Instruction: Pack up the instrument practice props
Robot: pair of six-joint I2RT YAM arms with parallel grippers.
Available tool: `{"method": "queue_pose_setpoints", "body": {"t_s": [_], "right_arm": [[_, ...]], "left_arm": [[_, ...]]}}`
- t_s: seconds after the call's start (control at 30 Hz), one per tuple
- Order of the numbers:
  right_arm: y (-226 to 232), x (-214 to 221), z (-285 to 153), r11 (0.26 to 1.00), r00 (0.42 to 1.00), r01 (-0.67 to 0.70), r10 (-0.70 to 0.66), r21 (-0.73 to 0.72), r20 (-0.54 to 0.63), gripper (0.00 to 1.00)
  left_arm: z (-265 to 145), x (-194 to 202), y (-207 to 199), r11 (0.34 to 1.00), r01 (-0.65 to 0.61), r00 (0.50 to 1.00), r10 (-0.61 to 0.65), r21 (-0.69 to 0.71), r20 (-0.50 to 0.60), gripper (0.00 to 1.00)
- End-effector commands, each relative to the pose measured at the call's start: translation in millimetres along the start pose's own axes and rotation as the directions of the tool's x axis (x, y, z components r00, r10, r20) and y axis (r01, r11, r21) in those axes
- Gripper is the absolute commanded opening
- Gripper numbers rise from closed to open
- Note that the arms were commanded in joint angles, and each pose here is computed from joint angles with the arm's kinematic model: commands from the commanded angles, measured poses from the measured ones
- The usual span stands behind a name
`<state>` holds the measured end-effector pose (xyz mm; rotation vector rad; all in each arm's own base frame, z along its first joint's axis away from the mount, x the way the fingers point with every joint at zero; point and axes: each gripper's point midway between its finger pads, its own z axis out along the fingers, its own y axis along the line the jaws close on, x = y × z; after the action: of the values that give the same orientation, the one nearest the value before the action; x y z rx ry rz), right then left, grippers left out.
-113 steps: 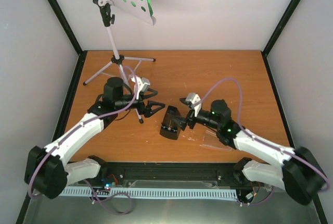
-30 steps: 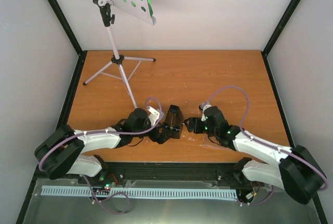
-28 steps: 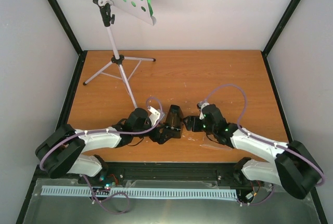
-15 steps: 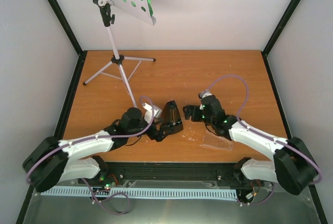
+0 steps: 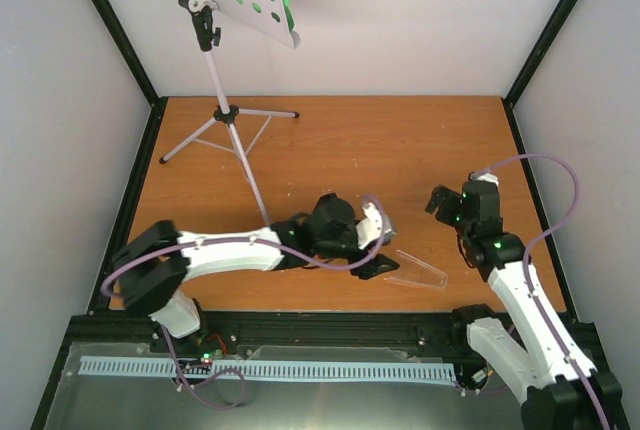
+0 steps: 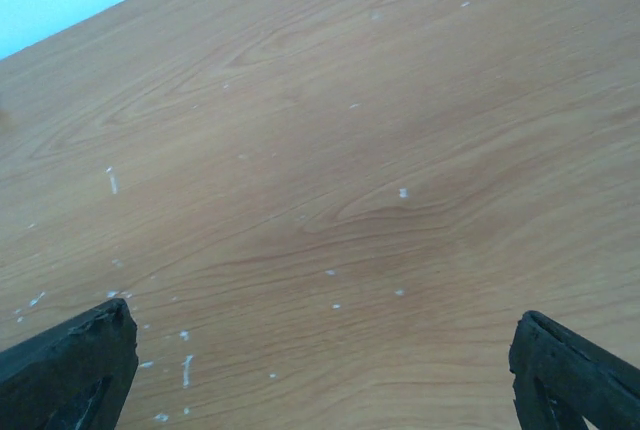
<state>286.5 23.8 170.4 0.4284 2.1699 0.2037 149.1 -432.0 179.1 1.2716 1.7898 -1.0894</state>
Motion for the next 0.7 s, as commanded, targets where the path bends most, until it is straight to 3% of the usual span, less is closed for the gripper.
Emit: {"method": "queue_pose_setpoints", "body": {"t_s": [0.0,0.13,0.33,0.67], "right_arm": [[-23.3,-18.7,-31.3,0.995,0.994,-0.03,0.02,0.1,0.103,1.0],[-19.4,-30.1,-51.4,0.998,0.984,-0.042,0.032,0.052,0.175,1.0],[-22.1,-13.4,-46.5,0.997,0.991,-0.057,0.05,0.048,0.123,1.0],[-18.6,-0.2,-32.3,0.996,0.994,-0.082,0.08,0.023,0.077,1.0]], "left_arm": [[40.9,19.2,-0.4,0.994,-0.077,0.993,0.084,0.08,-0.086,0.66],[71.4,38.2,4.2,0.988,-0.079,0.985,0.098,0.132,-0.141,0.59],[94.4,67.6,14.7,0.983,-0.112,0.965,0.143,0.145,-0.222,0.49],[96.4,89.6,5.6,0.972,-0.145,0.949,0.189,0.183,-0.253,0.49]]}}
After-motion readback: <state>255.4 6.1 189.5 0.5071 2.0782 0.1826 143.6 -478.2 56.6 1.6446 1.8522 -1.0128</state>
